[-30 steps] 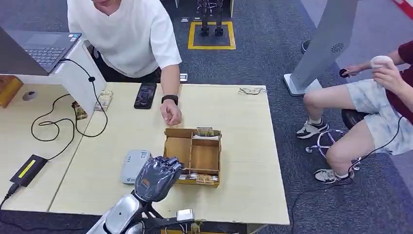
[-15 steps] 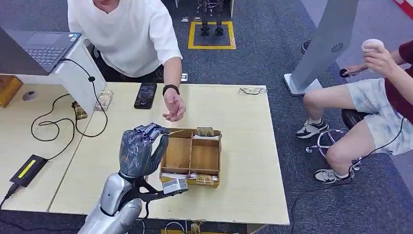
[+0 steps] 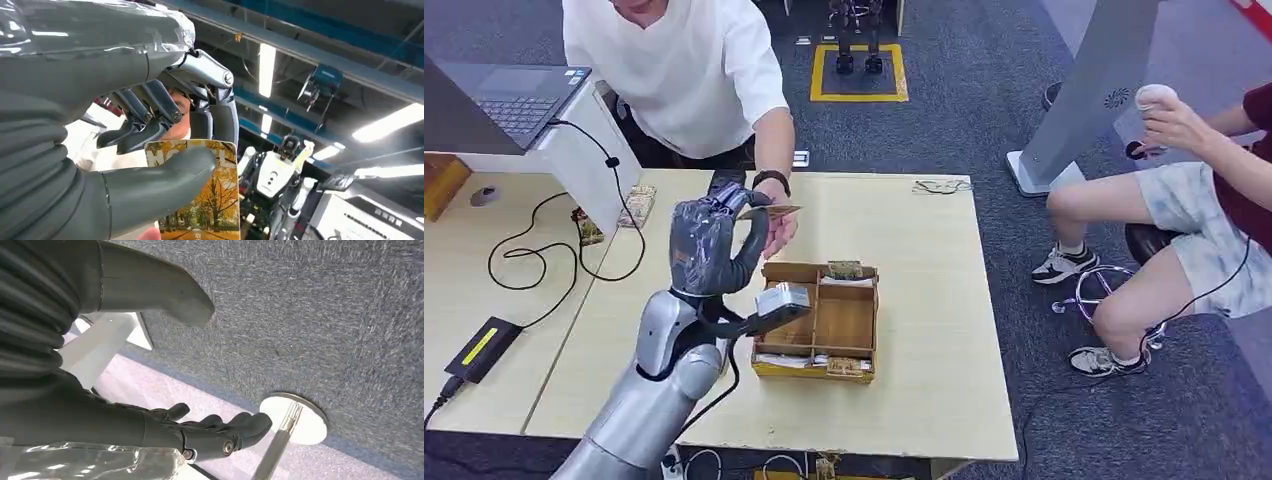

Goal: Pass the card to the sensor for recognition and then transmit it.

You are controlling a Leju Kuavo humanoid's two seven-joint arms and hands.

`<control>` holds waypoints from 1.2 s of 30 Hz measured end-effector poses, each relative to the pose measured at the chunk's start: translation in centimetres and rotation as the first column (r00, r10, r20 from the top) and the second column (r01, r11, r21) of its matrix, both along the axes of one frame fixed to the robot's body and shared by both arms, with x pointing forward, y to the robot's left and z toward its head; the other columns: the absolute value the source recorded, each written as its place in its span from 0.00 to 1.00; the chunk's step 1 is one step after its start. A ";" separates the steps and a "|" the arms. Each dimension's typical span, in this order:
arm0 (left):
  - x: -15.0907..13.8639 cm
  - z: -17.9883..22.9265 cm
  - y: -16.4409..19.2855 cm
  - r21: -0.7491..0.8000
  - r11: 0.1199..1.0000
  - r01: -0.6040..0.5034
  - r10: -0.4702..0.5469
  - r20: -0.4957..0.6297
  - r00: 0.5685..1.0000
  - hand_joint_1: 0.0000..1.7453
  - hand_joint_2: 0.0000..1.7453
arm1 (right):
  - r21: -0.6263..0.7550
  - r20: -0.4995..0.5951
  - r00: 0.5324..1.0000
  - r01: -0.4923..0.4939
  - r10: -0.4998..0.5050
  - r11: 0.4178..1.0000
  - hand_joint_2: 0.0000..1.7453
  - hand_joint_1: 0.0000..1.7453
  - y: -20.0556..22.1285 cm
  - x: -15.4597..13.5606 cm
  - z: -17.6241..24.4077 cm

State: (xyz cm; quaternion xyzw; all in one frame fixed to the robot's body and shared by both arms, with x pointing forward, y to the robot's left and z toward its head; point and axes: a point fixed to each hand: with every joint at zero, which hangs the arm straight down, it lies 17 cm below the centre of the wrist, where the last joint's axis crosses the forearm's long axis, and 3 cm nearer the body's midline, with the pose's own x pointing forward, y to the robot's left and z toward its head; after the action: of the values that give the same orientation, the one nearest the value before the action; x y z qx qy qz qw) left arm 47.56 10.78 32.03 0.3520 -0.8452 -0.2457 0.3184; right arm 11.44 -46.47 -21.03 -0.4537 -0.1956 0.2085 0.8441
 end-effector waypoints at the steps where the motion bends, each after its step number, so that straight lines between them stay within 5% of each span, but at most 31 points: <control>1: 0.4 -0.1 0.0 -0.001 1.000 -0.006 0.006 -0.011 1.000 1.00 1.00 | 0.002 -0.001 1.000 -0.001 0.001 1.000 1.00 0.00 0.0 0.0 0.0; 24: 3.9 -5.7 0.7 0.066 0.996 -0.053 0.066 -0.218 0.974 1.00 1.00 | 0.019 -0.025 1.000 0.018 -0.018 1.000 1.00 0.00 0.3 -1.4 -0.6; 34: 5.5 -11.5 2.5 0.370 0.909 -0.192 0.297 -0.251 0.921 1.00 1.00 | 0.029 -0.039 0.999 0.033 -0.032 0.999 1.00 0.00 0.3 -1.7 -0.9; 35: 5.5 -12.0 2.7 0.381 0.903 -0.198 0.308 -0.254 0.917 0.92 1.00 | 0.029 -0.040 0.999 0.033 -0.032 0.999 1.00 0.00 0.3 -1.7 -0.9; 36: 5.6 -12.3 2.9 0.388 0.899 -0.205 0.319 -0.257 0.912 0.10 1.00 | 0.029 -0.040 0.999 0.034 -0.033 0.999 1.00 0.00 0.3 -1.7 -0.9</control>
State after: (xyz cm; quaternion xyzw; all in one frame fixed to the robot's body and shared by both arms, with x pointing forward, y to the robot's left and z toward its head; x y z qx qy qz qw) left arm 53.15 13.73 19.72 0.4717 -0.6697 -0.4001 0.4110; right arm 9.73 -46.14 -21.90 -0.4399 -0.1744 0.2005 0.8578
